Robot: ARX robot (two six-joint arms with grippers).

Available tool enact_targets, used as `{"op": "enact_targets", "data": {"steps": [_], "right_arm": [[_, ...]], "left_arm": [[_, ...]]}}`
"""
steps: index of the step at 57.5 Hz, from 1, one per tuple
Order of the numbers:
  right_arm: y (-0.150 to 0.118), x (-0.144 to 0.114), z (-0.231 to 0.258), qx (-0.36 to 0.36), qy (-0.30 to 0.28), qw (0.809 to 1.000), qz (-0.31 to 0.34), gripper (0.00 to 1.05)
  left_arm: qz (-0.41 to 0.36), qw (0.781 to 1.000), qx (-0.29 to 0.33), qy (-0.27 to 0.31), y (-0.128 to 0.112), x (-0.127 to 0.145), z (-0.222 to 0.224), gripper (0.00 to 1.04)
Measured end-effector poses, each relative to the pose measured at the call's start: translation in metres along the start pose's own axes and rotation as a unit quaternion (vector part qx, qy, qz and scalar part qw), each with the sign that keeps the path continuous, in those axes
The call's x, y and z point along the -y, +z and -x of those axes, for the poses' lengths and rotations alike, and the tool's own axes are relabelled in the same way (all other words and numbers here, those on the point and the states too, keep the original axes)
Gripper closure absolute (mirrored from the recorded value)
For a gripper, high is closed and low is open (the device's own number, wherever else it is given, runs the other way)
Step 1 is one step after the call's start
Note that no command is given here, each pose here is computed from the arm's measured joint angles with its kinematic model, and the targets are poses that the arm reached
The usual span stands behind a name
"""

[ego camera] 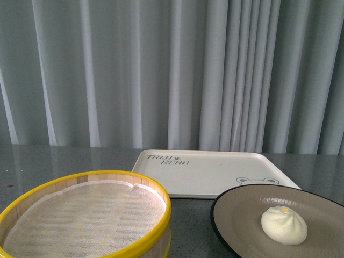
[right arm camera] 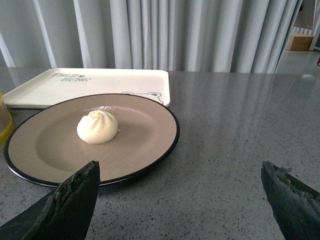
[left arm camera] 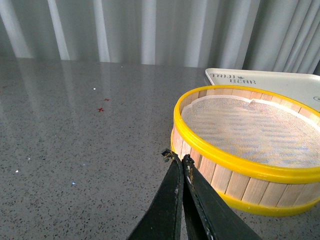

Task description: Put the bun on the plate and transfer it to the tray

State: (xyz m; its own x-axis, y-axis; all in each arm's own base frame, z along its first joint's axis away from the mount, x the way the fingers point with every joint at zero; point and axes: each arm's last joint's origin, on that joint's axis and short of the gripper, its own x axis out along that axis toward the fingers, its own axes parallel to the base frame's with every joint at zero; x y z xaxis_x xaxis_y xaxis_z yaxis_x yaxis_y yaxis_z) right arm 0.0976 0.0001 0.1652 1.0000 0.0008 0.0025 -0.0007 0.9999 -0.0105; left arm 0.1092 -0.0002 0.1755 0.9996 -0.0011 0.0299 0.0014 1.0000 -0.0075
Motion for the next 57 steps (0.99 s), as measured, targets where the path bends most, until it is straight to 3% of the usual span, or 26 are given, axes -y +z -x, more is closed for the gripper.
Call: {"op": "enact_targets", "data": {"steps": [30, 57], "right_arm": [[0.000, 0.000, 0.000, 0.000, 0.000, 1.000, 0.000, 0.09], [0.000, 0.000, 0.000, 0.000, 0.000, 1.000, 0.000, 0.09]], "left_arm": [[0.000, 1.000, -0.004, 0.000, -0.003, 0.000, 0.013, 1.01], [0.000, 1.000, -0.004, 0.000, -0.003, 0.000, 0.013, 0.23]]}}
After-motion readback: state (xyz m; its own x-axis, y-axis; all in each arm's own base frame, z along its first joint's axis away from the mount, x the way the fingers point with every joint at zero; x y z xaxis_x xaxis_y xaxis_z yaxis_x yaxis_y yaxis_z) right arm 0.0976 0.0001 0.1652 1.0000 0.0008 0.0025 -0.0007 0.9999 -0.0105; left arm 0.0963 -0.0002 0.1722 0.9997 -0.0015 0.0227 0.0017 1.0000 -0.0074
